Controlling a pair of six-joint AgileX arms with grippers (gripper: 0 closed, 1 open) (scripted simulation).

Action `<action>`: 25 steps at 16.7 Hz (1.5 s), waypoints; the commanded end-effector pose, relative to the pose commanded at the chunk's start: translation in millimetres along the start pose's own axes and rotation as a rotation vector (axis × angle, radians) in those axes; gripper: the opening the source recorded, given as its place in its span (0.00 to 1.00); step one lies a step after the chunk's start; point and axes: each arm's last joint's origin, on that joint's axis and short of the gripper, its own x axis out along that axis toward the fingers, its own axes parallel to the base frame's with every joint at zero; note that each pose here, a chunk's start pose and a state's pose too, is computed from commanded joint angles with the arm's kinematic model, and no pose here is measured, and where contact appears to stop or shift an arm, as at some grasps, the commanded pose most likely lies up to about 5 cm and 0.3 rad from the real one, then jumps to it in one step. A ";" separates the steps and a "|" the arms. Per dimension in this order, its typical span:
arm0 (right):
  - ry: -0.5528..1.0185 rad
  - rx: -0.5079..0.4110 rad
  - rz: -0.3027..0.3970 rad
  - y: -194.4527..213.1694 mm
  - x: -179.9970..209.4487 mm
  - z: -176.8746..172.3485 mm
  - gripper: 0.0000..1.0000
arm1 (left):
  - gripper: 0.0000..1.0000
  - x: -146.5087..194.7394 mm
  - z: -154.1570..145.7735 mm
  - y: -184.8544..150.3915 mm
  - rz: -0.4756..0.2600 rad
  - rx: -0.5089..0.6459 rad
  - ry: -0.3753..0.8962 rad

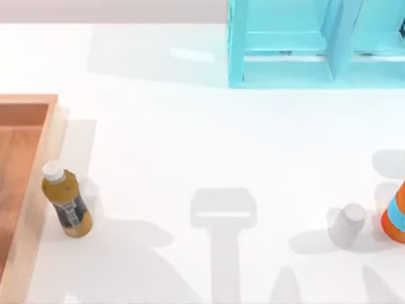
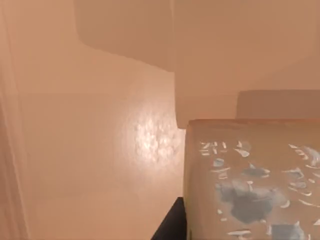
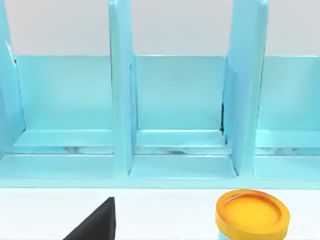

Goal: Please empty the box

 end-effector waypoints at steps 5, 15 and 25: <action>0.000 0.000 0.000 0.0 0.0 0.0 1.00 | 0.00 -67.7 -5.1 -2.7 -0.007 0.000 0.020; 0.000 0.000 0.000 0.0 0.0 0.0 1.00 | 0.00 -89.6 1.7 -10.0 0.026 -0.002 -0.029; 0.000 0.000 0.000 0.0 0.0 0.0 1.00 | 0.00 -61.1 54.4 -238.1 -0.011 -0.014 -0.235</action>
